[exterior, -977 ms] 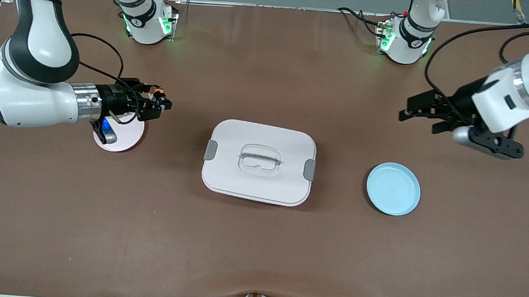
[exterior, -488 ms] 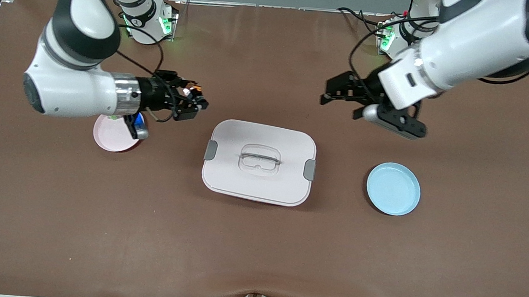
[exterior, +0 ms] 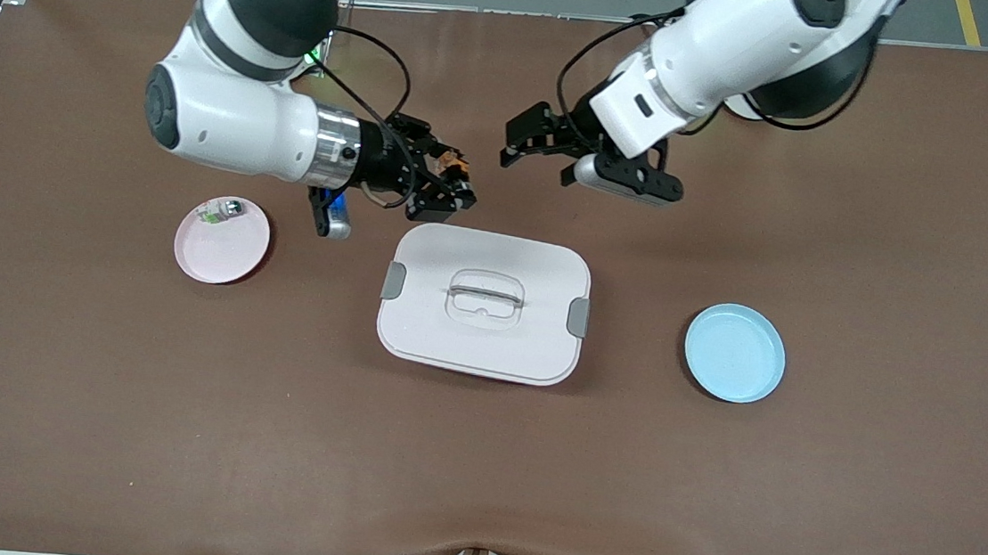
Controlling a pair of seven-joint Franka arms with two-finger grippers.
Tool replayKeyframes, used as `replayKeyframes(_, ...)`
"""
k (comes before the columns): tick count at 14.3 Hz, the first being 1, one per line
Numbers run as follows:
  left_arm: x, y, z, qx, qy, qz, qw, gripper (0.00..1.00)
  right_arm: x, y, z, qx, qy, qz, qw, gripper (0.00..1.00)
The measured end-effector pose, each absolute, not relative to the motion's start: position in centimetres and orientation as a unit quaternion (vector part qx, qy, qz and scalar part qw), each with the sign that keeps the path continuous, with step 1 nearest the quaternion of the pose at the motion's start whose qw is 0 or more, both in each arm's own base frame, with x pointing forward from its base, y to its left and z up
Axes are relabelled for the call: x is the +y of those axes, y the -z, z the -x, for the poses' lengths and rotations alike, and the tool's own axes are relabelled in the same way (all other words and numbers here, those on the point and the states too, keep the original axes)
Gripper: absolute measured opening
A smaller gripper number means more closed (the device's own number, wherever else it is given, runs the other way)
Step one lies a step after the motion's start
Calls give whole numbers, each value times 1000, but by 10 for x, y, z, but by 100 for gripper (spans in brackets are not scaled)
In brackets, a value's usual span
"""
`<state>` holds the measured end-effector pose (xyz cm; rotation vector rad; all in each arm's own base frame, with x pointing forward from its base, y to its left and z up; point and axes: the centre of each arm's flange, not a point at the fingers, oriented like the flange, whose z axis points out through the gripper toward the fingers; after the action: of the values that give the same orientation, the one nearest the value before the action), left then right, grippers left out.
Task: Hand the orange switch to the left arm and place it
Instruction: 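Grasp the switch with the left gripper above the white box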
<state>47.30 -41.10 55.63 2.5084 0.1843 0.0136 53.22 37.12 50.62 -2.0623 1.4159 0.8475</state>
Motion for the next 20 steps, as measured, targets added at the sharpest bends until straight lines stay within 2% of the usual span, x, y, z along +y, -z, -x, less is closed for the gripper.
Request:
replayKeyframes(3, -424, -545, -459, 78, -14, -946, 315, 100, 394, -500, -530, 535, -315, 736, 270, 74)
replayKeyframes(9, -424, -534, -453, 61, -13, -950, 306, 97, 403, -497, -531, 538, -318, 732, 271, 74)
replayKeyframes(14, -414, -531, -466, 61, -32, -947, 313, 87, 403, -498, -531, 538, -317, 732, 272, 74)
replayKeyframes(20, -428, -519, -468, 65, -44, -939, 335, 81, 403, -496, -532, 539, -318, 731, 271, 74)
